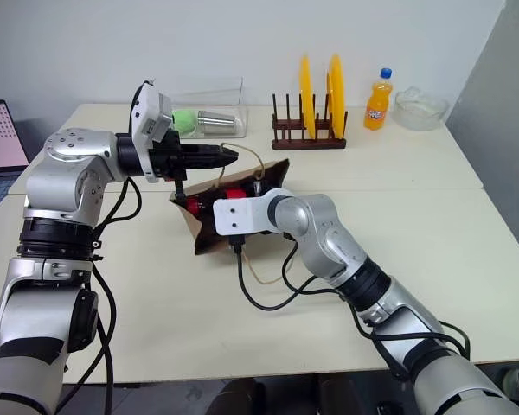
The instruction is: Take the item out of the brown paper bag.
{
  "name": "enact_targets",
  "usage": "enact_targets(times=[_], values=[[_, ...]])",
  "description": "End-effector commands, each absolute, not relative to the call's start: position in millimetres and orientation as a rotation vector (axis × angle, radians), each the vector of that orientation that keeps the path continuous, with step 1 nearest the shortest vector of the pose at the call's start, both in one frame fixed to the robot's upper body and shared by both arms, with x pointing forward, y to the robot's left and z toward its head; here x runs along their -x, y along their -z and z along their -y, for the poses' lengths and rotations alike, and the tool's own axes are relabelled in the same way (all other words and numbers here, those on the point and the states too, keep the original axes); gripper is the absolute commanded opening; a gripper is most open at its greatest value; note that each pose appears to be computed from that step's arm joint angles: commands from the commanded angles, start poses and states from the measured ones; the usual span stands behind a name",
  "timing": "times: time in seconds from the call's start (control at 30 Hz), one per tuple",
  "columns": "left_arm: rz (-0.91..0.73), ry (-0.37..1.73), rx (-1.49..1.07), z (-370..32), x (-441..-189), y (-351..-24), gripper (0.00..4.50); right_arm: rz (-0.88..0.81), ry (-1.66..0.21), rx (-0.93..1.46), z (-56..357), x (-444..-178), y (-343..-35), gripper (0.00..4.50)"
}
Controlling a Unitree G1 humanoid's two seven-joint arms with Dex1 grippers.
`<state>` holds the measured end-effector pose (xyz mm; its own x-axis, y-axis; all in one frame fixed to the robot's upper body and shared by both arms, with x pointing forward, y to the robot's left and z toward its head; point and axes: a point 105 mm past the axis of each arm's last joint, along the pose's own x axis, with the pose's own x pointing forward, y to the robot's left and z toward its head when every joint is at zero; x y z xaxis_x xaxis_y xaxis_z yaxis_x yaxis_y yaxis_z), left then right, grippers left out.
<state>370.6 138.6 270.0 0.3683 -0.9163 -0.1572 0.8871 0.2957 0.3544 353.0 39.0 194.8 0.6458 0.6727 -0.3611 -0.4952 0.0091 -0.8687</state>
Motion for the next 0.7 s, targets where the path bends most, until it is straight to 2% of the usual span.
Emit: enact_targets(times=[0.03,0.5,0.7], values=[[0.144,1.180,-0.444,-138,-371,-288,0.00,0.244,-0.909,1.207,-42,-344,-219,3.12],[0.160,1.184,-0.455,-134,-374,-288,0.00,0.317,-0.966,1.101,-25,-318,-252,3.12],[0.164,1.190,-0.456,-131,-376,-288,0.00,0.316,-0.943,1.005,2,-315,-269,3.12]])
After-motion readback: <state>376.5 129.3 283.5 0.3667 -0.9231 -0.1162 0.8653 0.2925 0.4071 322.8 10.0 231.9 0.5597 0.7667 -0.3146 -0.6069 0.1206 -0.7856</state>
